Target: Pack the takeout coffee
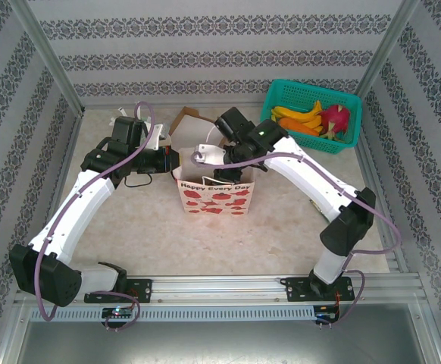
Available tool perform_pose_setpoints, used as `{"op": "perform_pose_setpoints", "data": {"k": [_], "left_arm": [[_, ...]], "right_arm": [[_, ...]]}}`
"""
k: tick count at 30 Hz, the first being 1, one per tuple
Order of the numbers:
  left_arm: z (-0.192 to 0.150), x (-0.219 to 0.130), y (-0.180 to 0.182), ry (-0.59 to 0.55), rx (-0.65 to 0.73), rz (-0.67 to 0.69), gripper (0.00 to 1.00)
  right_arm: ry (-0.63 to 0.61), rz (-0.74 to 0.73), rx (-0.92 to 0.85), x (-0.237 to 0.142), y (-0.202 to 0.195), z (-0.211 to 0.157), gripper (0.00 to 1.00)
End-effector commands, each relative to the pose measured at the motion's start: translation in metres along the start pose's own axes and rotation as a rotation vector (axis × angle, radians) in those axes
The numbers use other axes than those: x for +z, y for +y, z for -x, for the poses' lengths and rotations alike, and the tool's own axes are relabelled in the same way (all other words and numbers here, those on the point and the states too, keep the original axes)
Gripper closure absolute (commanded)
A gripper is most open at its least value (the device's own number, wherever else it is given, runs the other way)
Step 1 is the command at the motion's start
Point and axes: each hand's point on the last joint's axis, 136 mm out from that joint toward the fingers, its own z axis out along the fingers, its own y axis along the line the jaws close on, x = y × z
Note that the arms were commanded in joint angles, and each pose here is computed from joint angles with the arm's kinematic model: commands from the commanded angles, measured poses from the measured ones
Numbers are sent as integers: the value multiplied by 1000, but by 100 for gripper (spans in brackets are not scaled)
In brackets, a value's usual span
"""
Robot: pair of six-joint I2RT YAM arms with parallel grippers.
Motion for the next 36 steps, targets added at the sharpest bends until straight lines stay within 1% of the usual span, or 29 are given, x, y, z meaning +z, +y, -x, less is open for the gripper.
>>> {"op": "perform_pose_setpoints", "data": {"k": [1, 6, 9, 14, 18, 19, 20, 22, 29, 33, 36], "left_arm": [[10, -4, -11, -34, 27, -25, 100], [11, -5, -11, -40, 28, -25, 100], [11, -4, -10, -40, 28, -24, 100], [14, -4, -10, -51, 25, -19, 100], [15, -6, -10, -58, 25, -13, 100], [15, -6, -9, -59, 23, -8, 100], [15, -6, -8, -60, 21, -4, 100], [14, -5, -7, -61, 16, 0, 100], [15, -4, -6, -64, 13, -1, 100], [15, -4, -6, -65, 13, 0, 100], [14, -6, -7, -68, 15, 0, 100]], "right_arm": [[-128, -45, -25, -29, 4, 28, 68], [-222, -95, -8, -51, 6, 41, 64], [-272, -118, 15, -65, 9, 44, 59], [-344, -168, 104, -75, 9, 43, 53], [-383, -222, 211, -87, 6, 38, 44], [-393, -231, 245, -92, 6, 36, 40], [-397, -234, 272, -95, 8, 34, 34], [-403, -251, 324, -100, 9, 26, 31], [-400, -274, 430, -99, 22, -3, 24], [-395, -295, 492, -102, 21, -13, 22], [-399, -340, 539, -109, 16, -22, 20]]}}
